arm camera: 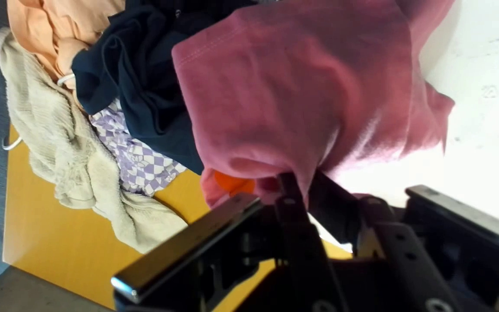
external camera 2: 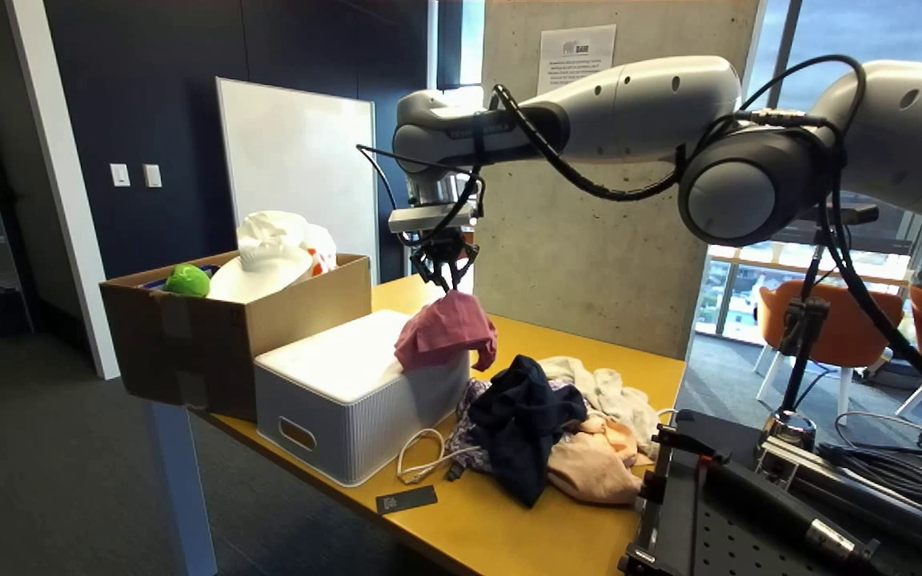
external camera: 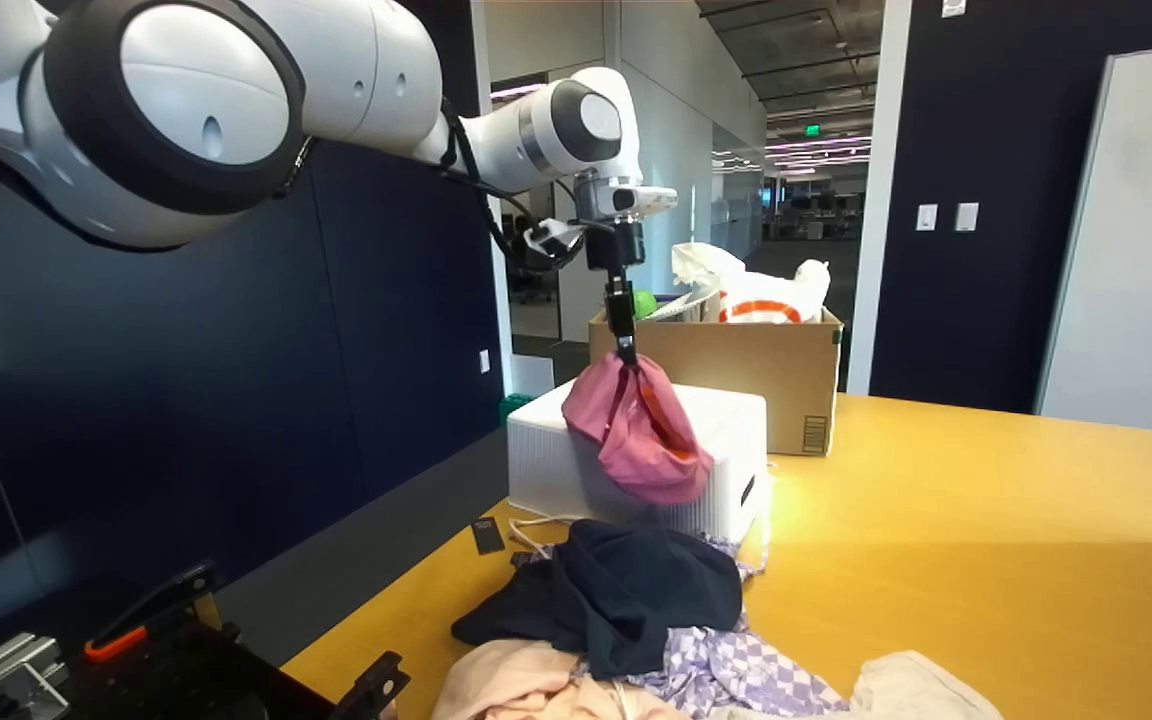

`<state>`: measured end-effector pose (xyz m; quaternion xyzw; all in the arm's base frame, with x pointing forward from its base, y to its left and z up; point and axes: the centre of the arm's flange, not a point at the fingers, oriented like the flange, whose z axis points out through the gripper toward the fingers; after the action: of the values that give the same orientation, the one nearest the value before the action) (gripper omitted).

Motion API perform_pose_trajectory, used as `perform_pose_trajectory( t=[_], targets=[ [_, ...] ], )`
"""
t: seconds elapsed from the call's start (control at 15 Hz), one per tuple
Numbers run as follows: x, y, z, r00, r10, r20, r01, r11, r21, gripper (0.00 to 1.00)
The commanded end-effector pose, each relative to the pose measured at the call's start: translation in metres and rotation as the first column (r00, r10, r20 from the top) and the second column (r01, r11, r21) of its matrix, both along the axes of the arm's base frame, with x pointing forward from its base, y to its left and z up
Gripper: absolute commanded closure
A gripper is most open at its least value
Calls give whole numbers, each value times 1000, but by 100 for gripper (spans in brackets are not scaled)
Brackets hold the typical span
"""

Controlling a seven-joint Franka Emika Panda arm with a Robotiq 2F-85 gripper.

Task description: Remove the clothes from the top of the basket

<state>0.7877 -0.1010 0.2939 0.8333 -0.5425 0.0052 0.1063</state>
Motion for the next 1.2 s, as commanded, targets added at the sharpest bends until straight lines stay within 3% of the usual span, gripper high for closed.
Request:
perform_pose_trajectory(
  t=[0.0, 0.27, 0.47, 0.67, 0.73, 0.8, 0.93, 1.13],
  targets=[
    [-74, 15, 1, 996, -90, -23, 90, 996, 13, 97],
    [-85, 11, -20, 967, -195, -164, 202, 979, 29, 97],
    [-101, -6, -49, 905, -268, -330, 292, 956, 24, 97],
    [-121, -35, -78, 817, -383, -431, 412, 911, -28, 97],
    [-129, -46, -90, 785, -410, -465, 448, 893, -32, 90],
    [-137, -56, -100, 756, -427, -496, 475, 880, -33, 62],
    [-154, -74, -121, 726, -439, -529, 505, 863, -25, 54],
    [-175, -98, -140, 709, -456, -538, 531, 847, -19, 33]
  ],
)
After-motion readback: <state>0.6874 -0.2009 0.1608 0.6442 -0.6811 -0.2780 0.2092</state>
